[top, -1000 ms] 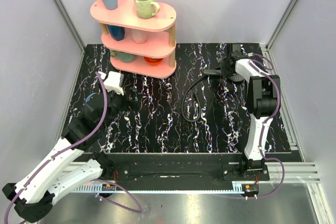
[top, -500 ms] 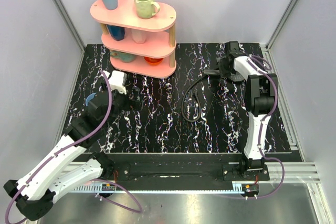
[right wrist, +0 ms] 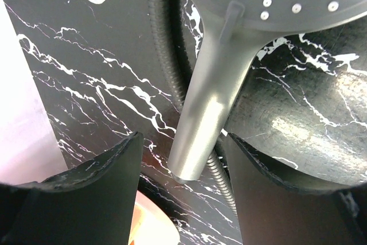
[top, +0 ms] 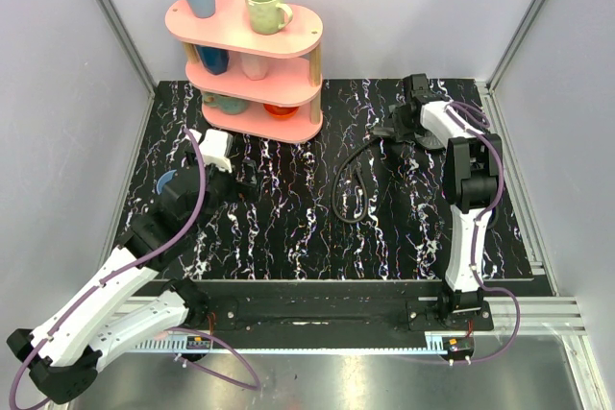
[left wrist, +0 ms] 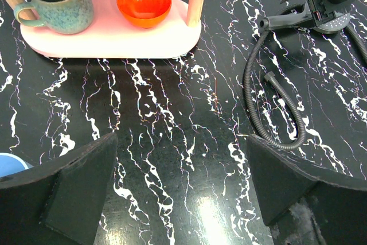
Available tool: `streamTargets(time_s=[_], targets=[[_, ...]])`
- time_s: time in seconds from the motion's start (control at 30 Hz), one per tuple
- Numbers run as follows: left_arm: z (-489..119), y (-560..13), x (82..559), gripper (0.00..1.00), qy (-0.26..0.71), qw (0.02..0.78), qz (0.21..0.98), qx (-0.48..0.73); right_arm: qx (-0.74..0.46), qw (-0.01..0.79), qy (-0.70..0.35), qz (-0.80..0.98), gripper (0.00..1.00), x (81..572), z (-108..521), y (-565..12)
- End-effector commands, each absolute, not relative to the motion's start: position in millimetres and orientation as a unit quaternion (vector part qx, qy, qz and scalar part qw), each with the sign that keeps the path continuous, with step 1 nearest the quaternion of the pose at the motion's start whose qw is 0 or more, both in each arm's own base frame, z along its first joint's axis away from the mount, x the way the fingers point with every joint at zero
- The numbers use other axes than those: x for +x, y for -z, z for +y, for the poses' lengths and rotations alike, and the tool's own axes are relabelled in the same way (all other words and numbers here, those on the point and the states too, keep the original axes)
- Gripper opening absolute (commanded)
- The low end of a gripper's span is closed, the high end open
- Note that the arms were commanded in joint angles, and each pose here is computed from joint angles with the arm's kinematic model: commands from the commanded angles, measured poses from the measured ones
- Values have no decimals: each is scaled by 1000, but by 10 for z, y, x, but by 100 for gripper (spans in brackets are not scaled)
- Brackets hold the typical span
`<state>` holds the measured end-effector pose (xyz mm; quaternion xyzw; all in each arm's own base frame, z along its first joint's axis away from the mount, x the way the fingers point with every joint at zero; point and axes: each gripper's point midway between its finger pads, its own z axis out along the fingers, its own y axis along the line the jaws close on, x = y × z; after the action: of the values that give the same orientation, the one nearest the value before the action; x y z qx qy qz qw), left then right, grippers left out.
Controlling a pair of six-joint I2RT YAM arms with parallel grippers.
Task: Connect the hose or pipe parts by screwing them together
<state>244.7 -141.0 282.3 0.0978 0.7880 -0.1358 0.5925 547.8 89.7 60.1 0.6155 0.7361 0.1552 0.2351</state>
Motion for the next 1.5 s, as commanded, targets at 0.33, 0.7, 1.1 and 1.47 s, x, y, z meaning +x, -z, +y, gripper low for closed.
streamTargets(time_s=[0.33,0.7,1.1,1.47], targets=[[-1396,-2964,2458,98,139,612,773,94,641,205,-152,724,67,5378,1077,-545],[-1378,-2983,2457,98,138,615,771,90,640,181,-137,734,67,5308,1153,-337],[-1376,-2969,2464,98,135,614,773,91,606,202,-135,758,36,5315,1125,-362],[-1352,-2938,2488,98,126,613,776,84,448,301,-177,823,7,5118,1148,-1077]])
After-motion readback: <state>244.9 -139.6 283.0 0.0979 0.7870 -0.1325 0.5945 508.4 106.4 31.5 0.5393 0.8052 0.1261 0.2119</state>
